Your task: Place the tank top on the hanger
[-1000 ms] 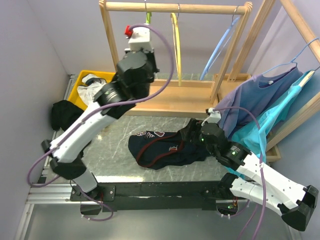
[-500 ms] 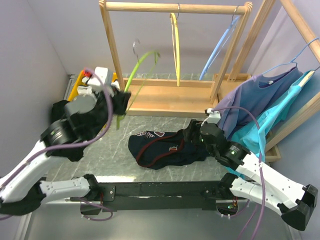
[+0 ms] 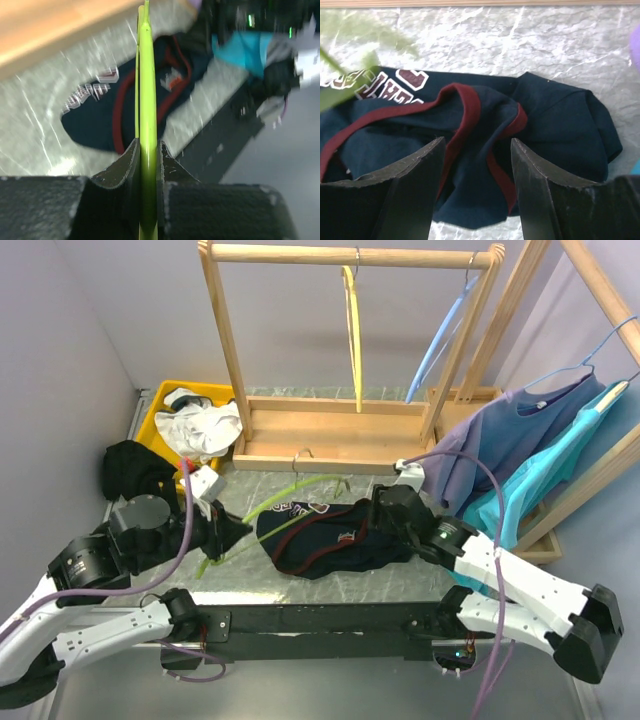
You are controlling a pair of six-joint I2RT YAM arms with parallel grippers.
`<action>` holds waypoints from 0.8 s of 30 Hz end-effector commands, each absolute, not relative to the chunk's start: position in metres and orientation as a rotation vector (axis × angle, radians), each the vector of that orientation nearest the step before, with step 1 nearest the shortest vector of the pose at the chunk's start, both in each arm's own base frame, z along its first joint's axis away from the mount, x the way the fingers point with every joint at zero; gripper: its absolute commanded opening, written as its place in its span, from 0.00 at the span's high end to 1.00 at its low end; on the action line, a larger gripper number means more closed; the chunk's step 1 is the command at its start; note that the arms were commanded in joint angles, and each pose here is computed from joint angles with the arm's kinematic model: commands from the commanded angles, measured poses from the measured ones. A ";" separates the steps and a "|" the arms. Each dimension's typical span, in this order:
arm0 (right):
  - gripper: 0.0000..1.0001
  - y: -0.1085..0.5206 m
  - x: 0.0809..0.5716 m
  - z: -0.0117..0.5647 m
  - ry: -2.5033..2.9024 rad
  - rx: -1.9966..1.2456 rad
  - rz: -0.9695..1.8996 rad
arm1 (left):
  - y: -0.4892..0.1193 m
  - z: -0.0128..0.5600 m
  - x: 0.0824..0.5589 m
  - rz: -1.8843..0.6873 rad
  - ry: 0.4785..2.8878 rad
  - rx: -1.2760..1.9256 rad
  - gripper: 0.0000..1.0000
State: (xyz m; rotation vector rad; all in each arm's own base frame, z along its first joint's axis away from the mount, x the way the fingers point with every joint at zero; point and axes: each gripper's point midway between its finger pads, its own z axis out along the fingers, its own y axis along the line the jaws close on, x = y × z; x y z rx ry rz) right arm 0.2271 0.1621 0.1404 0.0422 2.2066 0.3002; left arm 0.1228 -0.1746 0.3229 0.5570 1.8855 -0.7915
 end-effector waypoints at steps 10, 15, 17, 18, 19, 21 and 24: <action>0.50 0.174 0.262 0.156 2.160 0.083 0.179 | -0.174 0.323 0.088 -0.950 1.857 0.664 0.99; 0.57 0.177 0.264 0.149 2.181 0.072 0.167 | -0.181 0.319 0.091 -0.946 1.875 0.686 0.99; 0.61 0.179 0.264 0.148 2.183 0.062 0.174 | -0.186 0.317 0.092 -0.952 1.874 0.699 0.99; 0.64 0.180 0.265 0.149 2.181 0.062 0.178 | -0.188 0.313 0.094 -0.944 1.884 0.696 0.99; 0.77 0.181 0.265 0.149 2.182 0.058 0.180 | -0.190 0.315 0.097 -0.943 1.874 0.688 0.99; 0.88 0.184 0.265 0.153 2.180 0.054 0.194 | -0.195 0.315 0.101 -0.950 1.860 0.686 0.99; 1.00 0.186 0.262 0.169 2.160 0.049 0.211 | -0.206 0.316 0.107 -0.964 1.838 0.685 0.99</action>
